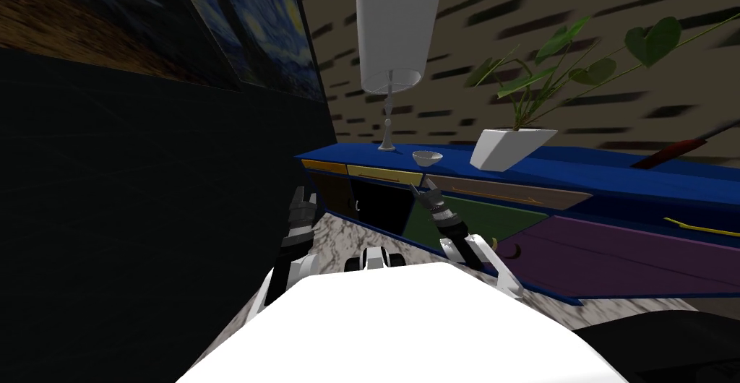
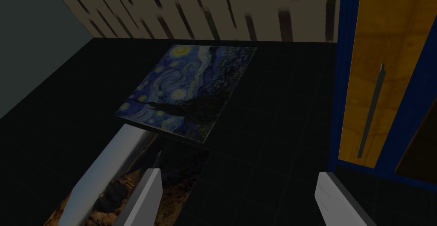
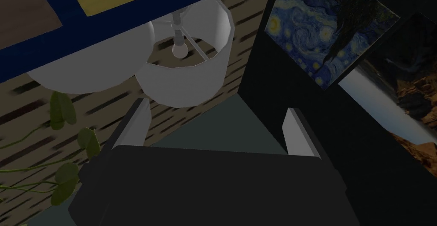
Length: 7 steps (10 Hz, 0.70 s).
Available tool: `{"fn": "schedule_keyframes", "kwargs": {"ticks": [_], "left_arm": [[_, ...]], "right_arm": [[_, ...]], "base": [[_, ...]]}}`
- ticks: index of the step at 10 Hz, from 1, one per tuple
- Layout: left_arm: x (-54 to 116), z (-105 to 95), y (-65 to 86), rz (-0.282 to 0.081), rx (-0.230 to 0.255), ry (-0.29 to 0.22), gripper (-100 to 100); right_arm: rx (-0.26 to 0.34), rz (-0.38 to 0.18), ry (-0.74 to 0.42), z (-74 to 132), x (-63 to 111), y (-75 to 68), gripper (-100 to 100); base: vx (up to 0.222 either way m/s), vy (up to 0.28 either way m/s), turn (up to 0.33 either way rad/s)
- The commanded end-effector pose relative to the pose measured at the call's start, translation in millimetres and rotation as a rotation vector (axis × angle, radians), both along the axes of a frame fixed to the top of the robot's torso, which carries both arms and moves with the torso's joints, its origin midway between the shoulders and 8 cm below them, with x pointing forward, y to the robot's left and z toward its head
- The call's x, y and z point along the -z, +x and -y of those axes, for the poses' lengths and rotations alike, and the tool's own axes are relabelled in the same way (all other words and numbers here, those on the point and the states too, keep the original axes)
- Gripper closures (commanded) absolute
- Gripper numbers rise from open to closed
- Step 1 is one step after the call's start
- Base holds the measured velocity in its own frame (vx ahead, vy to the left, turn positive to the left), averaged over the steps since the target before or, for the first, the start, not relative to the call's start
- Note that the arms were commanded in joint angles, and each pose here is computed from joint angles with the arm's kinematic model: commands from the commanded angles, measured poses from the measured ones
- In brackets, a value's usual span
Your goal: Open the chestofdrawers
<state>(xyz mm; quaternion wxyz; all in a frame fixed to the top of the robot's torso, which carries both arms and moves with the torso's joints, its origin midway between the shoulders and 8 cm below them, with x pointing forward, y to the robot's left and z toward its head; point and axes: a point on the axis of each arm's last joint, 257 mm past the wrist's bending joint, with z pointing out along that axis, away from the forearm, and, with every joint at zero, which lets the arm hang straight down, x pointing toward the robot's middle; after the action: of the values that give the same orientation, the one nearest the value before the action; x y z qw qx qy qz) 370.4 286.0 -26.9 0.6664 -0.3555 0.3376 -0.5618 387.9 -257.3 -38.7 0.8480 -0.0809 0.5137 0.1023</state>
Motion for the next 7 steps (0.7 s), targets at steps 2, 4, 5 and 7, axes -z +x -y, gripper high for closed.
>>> {"fn": "schedule_keyframes", "kwargs": {"ticks": [2,4,5,7], "left_arm": [[0.0,0.0,0.0,0.000,0.000,0.000,0],[0.0,0.0,0.0,0.000,0.000,0.000,0],[0.0,0.0,0.0,0.000,0.000,0.000,0],[0.0,0.0,0.0,0.000,0.000,0.000,0]], "right_arm": [[0.065,0.011,-0.191,2.5,10.1,6.3,-100],[0.094,0.017,-0.281,4.4,15.5,9.5,-100],[0.097,0.018,-0.287,4.4,15.5,9.5,-100],[0.125,0.024,-0.379,6.8,21.3,12.8,-100]], "base": [[0.007,0.029,0.016],[0.008,0.029,0.020],[0.007,0.025,0.014],[0.008,0.030,0.020]]}}
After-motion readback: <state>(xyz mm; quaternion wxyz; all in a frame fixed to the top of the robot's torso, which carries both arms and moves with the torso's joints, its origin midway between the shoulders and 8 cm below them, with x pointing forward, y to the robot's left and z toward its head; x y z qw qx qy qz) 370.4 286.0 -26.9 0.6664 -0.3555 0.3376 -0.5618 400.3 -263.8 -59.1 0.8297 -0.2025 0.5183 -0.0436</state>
